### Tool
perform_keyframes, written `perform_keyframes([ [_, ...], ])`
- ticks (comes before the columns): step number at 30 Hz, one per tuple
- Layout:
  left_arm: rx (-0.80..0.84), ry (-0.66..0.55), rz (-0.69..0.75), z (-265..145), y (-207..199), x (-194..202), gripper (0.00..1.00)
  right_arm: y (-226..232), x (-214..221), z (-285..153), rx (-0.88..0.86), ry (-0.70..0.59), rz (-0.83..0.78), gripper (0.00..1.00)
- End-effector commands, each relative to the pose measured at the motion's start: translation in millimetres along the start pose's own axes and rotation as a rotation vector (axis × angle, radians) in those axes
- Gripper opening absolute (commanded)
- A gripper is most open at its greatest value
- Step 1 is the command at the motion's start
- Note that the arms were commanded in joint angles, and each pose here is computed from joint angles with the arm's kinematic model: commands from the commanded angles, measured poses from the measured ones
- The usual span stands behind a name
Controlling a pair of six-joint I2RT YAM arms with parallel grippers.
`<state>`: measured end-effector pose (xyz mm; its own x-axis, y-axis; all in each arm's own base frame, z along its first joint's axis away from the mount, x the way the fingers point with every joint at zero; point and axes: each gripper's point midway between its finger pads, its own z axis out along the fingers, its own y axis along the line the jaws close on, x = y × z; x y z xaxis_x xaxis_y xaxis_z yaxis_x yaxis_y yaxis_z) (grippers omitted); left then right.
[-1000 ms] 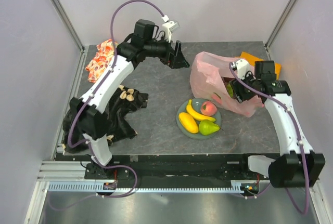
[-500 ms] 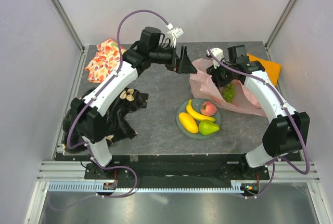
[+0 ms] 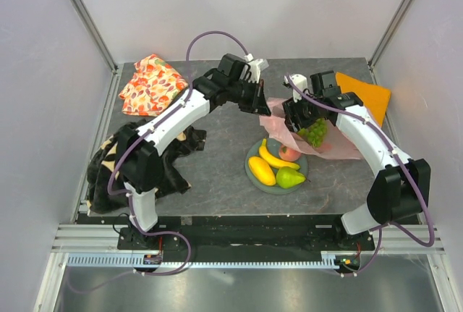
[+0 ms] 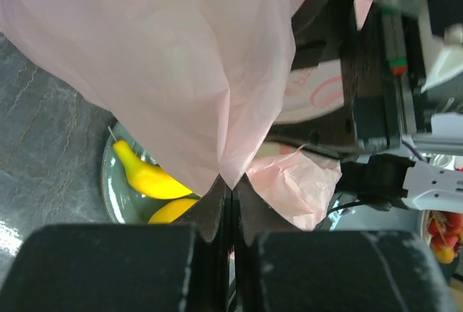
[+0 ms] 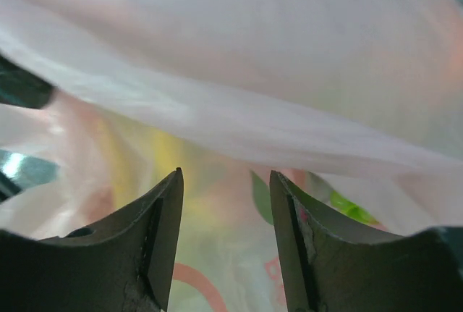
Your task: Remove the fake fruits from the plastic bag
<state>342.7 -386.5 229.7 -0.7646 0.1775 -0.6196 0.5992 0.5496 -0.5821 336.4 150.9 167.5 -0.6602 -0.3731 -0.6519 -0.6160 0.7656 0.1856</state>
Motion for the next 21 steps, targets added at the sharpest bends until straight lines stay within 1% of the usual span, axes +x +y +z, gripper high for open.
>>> perform_keyframes([
  [1,-0.042,0.009,0.076,-30,11,12,0.02,-36,-3,-4,0.181,0.003,-0.046,0.59],
  [2,-0.041,0.025,0.098,-36,14,18,0.02,-45,1,2,0.21,0.031,-0.048,0.59],
  [3,-0.021,0.02,0.124,-46,6,20,0.02,-50,5,6,0.225,0.051,-0.042,0.59],
  [5,-0.021,0.051,0.136,-48,9,34,0.02,-63,17,17,0.267,0.111,-0.019,0.6],
  [7,-0.016,0.054,0.156,-51,8,38,0.02,-66,20,24,0.273,0.125,-0.004,0.64],
  [10,-0.005,0.065,0.173,-49,8,40,0.02,-77,16,34,0.306,0.121,-0.001,0.94],
  [11,-0.001,0.068,0.174,-48,8,40,0.02,-84,11,38,0.326,0.119,0.0,0.98],
  [12,0.006,0.07,0.176,-47,7,40,0.02,-90,10,38,0.357,0.125,0.0,0.98],
  [15,0.016,0.077,0.178,-41,7,40,0.02,-99,2,47,0.369,0.119,-0.008,0.98],
  [21,0.037,0.088,0.177,-31,4,39,0.02,-101,2,81,0.31,0.142,0.058,0.98],
])
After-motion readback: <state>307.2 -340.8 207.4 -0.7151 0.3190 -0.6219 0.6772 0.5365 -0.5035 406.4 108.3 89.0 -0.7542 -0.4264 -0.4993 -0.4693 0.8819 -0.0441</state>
